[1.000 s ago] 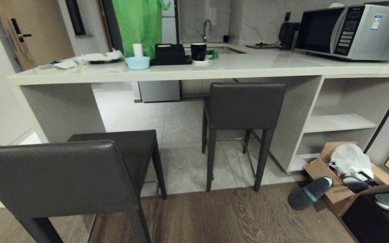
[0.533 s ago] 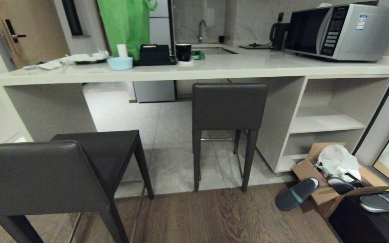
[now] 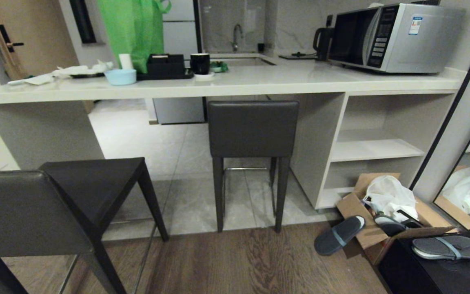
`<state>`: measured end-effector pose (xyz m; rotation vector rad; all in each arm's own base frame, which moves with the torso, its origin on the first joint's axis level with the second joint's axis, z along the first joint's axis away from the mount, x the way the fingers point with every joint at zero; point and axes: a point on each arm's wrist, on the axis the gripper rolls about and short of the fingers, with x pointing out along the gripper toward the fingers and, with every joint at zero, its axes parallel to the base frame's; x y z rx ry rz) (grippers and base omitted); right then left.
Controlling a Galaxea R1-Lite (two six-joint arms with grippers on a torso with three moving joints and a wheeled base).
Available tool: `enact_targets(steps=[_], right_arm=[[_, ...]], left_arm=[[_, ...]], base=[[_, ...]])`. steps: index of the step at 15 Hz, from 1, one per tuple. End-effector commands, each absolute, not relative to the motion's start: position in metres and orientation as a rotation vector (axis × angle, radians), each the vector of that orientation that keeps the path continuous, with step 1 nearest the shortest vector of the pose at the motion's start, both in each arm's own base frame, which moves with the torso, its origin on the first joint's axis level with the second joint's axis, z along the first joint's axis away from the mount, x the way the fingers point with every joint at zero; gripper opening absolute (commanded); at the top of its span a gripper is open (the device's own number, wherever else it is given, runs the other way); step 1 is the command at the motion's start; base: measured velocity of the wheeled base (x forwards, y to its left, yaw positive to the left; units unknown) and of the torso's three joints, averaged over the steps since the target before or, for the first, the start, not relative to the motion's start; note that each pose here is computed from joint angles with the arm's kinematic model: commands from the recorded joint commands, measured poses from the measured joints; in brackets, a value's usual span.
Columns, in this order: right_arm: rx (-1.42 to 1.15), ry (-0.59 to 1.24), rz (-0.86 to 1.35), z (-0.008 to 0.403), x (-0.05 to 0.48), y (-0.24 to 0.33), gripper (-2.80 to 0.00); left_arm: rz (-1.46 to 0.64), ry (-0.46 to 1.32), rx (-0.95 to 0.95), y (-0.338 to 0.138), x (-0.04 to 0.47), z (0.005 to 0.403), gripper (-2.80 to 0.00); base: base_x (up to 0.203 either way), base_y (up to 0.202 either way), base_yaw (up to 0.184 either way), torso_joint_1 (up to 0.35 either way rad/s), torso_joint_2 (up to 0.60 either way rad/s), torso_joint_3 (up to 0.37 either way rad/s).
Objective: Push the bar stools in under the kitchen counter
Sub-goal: Pull the gray chair out from under the dining table
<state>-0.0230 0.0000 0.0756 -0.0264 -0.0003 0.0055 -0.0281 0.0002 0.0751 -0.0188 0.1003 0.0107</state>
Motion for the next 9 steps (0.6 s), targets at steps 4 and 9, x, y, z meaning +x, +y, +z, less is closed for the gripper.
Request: enact_targets(steps=[4, 9], right_arm=[[-0.026, 0.001, 0.007, 0.0756, -0.0229, 0.0001, -2.80], [-0.026, 0.001, 0.006, 0.0756, -0.0229, 0.0001, -2.80]], left_arm=[[0.012, 0.103, -0.020, 0.0002, -0.0280, 0.0750, -2.80], [0.012, 0.101, -0.021, 0.0002, -0.0280, 0.0752, -2.80]], base=[[0.000, -0.195, 0.004, 0.002, 0.00, 0.002], [0.000, -0.176, 0.002, 0.001, 0.00, 0.004]])
